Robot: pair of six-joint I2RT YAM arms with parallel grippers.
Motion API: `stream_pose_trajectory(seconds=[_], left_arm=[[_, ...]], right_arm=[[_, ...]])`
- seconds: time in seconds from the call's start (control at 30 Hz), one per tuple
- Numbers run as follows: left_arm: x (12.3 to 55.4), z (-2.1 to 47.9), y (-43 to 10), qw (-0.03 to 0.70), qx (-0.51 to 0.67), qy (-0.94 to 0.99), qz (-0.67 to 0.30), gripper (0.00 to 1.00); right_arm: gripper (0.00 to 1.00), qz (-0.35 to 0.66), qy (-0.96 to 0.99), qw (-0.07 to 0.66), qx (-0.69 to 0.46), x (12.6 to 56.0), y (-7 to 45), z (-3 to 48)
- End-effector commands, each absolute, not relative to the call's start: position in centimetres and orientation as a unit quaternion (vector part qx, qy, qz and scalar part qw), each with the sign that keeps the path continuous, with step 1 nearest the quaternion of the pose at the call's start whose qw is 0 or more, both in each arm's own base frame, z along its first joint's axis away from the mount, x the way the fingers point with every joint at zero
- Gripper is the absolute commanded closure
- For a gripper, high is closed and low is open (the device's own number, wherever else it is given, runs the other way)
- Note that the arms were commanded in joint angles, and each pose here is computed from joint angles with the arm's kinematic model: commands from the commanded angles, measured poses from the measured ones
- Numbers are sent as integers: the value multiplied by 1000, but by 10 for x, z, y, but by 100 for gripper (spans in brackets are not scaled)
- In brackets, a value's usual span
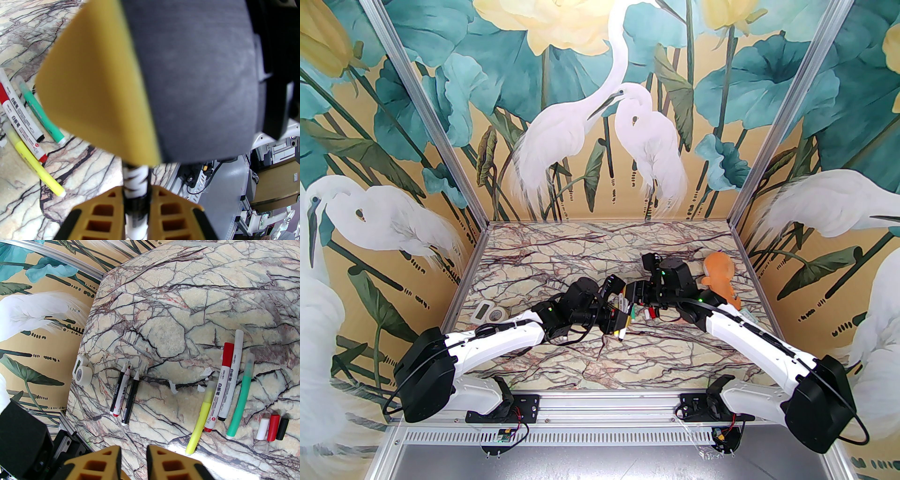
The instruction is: Open the pen caps
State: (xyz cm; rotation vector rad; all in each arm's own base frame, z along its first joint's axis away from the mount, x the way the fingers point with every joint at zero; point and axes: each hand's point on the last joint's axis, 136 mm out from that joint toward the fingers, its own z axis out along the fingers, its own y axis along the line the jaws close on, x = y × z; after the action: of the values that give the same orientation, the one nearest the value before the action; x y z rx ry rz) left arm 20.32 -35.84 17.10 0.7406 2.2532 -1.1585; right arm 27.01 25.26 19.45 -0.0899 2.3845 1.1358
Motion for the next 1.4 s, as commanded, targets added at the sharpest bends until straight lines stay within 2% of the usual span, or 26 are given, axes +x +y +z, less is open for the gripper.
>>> stream_pose_trajectory(seconds=[0.0,0.17,0.37,0.77,1.1,1.23,1.3,1.37], left_arm=[[207,174,-362,258,270,825,-425,87],[207,172,-363,256,267,825,-426,87],[208,172,-364,255,266,825,-428,88],[208,170,-366,252,263,825,-433,87],[203,168,-375,234,262,815,-460,66],[203,168,-378,232,258,813,-468,63],[204,167,-379,230,257,813,-469,63],[204,168,-379,230,255,813,-471,73]], right_arm=[[71,427,870,243,-42,264,256,200],[67,430,869,240,-42,260,256,197],[68,430,870,237,-40,259,255,195],[80,431,869,239,-39,259,255,195],[85,448,856,252,-49,258,258,210],[85,457,852,251,-53,256,260,212],[85,461,850,250,-53,255,261,211],[85,458,852,249,-51,255,260,210]])
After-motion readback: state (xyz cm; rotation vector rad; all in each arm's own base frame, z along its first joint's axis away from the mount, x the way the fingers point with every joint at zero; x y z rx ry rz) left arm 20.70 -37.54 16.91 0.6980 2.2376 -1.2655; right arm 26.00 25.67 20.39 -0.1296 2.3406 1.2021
